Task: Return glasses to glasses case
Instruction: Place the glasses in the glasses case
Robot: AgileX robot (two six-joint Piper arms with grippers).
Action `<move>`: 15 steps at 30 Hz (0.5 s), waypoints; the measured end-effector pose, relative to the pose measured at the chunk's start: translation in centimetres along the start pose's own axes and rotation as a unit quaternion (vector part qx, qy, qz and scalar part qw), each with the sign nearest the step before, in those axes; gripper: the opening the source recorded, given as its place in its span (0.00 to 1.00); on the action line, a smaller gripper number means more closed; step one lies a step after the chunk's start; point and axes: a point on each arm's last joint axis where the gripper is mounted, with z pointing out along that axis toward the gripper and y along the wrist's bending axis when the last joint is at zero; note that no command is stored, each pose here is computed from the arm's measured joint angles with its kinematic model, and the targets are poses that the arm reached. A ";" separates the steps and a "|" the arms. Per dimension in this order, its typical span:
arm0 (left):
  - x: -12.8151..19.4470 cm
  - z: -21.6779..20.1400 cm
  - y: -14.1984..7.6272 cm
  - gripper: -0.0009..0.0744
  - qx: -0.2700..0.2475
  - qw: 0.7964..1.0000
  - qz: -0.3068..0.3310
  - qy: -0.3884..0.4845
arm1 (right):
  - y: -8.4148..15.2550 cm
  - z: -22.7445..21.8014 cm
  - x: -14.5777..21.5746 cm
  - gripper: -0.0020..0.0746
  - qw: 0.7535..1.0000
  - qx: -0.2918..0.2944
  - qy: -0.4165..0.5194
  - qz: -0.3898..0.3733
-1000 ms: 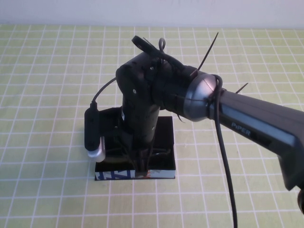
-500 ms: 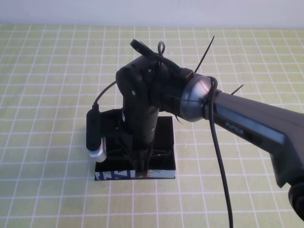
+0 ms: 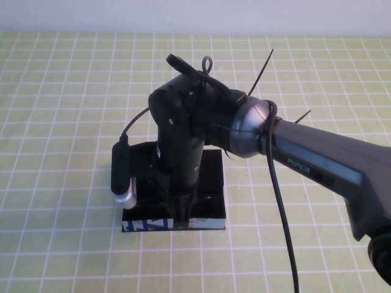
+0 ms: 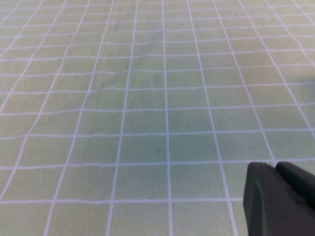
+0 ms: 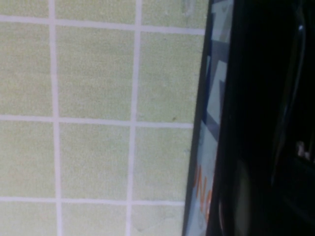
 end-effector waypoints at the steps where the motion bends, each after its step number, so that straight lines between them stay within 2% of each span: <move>1: 0.0 0.0 0.0 0.01 0.000 1.000 0.000 0.000 | 0.0 0.0 0.0 0.16 1.000 0.001 0.001 0.002; 5: 0.0 0.0 0.0 0.01 0.000 1.000 0.000 0.000 | 0.0 -0.2 0.1 0.24 1.000 0.004 0.002 0.006; 10: 0.0 0.0 0.0 0.01 0.000 1.000 0.000 0.000 | -0.1 -1.6 0.3 0.26 1.000 0.026 0.004 0.003; 15: 0.0 0.0 0.0 0.01 0.000 1.000 0.000 0.000 | 0.0 -4.5 0.7 0.26 0.997 0.065 -0.001 0.045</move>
